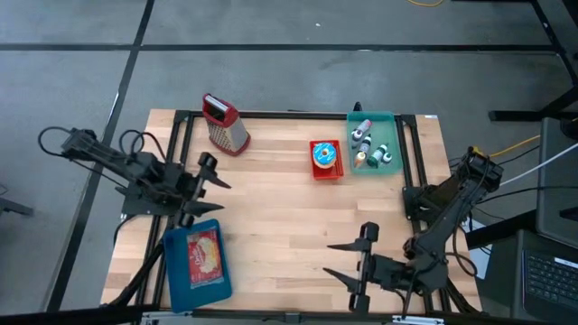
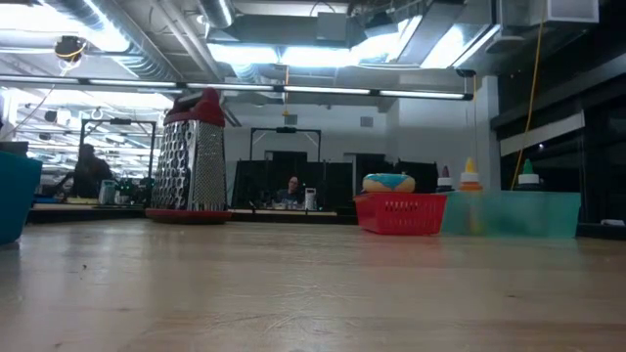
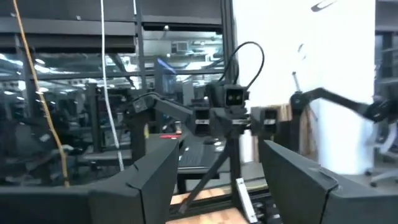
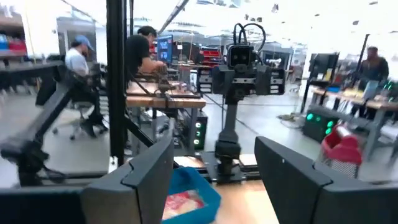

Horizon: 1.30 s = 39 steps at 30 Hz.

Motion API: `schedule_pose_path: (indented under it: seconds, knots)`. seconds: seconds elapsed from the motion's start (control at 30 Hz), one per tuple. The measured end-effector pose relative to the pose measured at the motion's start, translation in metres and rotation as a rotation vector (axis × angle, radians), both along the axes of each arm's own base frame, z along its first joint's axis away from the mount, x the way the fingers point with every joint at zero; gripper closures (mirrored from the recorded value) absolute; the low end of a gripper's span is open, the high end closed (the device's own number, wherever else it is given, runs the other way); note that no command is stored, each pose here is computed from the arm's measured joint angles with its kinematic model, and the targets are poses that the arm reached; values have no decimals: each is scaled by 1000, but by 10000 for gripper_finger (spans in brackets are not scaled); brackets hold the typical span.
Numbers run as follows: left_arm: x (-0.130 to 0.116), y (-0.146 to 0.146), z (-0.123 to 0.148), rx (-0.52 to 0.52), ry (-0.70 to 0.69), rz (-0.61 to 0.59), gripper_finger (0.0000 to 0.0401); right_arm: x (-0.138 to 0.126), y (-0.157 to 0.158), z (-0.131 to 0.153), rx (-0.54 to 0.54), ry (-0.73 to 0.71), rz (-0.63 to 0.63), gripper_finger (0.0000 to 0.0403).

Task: Pick & Place Food Item
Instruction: Return to home position

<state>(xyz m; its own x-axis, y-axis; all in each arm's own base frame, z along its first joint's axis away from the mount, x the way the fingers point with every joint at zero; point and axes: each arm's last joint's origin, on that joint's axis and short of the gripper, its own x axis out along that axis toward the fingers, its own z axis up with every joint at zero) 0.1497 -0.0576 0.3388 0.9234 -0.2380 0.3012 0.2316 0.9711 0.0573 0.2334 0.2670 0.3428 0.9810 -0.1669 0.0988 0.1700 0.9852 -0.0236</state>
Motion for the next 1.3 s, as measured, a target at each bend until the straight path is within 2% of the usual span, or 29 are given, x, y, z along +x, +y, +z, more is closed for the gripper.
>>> schedule_pose_path:
  seconds: [0.13,0.23,0.3,0.37,0.43,0.53,0.6,0.67,0.7,0.77,0.93,1.0,1.1,1.2,1.3]
  knots:
    - [-7,0,2,-50,8,-27,178,-2,0,0,-67,18,-47,176]
    - [-8,-1,0,-147,58,-92,177,-8,2,1,-15,24,-107,176]
    - [-10,-3,-2,-104,83,-174,178,-15,7,-1,-28,38,-99,176]
    - [-12,-5,-7,-24,113,-251,180,-25,15,-3,-113,64,-73,176]
    - [-11,-6,-10,-29,140,-271,179,-38,22,-3,-163,81,-70,176]
    - [-10,-6,-20,-2,170,-264,177,-63,23,-9,-150,94,-69,176]
    - [-8,-7,-33,37,185,-258,175,-77,15,-22,-99,82,18,176]
    - [-7,-8,-46,42,184,-257,175,-85,4,-41,-35,71,213,176]
    - [-7,-8,-53,37,174,-257,176,-84,-2,-51,5,72,311,176]
    - [-7,-8,-66,30,161,-267,177,-75,-16,-71,73,66,431,176]
    - [-11,-8,-86,27,91,-312,179,-53,-52,-93,71,-19,713,176]
    - [-13,-7,-87,51,92,-310,179,-53,-69,-95,80,-9,745,176]
    - [-17,0,-86,66,132,-276,176,-60,-91,-86,50,-2,695,176]
    - [-29,10,-64,68,190,-295,175,-76,-108,-65,15,-34,686,176]
    - [-46,17,-44,89,244,-330,178,-97,-125,-53,0,-3,661,176]
